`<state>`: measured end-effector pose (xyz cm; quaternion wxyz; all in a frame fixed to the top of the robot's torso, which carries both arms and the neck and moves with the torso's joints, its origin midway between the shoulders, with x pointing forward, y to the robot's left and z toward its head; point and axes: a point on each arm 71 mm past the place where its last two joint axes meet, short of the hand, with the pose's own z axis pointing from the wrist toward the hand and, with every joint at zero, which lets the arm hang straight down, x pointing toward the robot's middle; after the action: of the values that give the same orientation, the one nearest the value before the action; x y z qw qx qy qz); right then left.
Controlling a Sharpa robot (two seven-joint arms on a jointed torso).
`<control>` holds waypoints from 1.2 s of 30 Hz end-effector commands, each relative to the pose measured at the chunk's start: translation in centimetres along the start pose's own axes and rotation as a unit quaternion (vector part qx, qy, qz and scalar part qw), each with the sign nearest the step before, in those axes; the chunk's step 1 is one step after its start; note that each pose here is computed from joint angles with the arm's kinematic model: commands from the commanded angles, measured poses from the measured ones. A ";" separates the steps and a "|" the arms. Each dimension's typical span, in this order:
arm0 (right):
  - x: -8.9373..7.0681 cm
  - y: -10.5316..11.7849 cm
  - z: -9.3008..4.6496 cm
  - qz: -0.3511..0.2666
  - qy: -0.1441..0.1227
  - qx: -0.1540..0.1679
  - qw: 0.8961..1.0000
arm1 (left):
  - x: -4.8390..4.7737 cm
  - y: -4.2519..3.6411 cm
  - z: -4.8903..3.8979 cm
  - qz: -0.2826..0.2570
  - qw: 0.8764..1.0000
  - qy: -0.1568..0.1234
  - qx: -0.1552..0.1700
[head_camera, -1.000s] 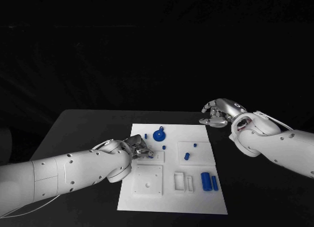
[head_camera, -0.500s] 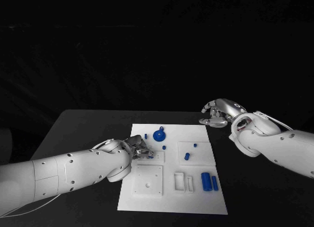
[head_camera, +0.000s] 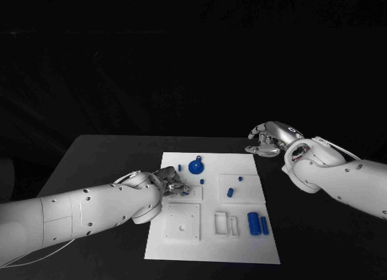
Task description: Assemble the parts on the task board
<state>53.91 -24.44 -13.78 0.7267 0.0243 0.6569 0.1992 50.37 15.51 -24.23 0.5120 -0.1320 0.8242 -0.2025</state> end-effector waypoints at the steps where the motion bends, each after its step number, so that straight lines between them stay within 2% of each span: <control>1: 0.1 0.1 0.0 -0.002 0.006 -0.005 1.000 | 0.87 -0.06 -0.05 0.013 1.000 0.023 -0.001; 17: 0.1 0.0 0.0 -0.002 0.007 -0.004 1.000 | 0.69 0.18 0.01 0.024 1.000 0.019 -0.004; 36: 0.1 0.0 0.0 -0.002 0.007 -0.004 1.000 | 0.74 0.43 -0.04 0.034 0.999 0.030 -0.010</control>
<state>53.92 -24.48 -13.81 0.7252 0.0241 0.6587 0.1989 50.43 15.50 -24.11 0.5143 -0.1116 0.8276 -0.1955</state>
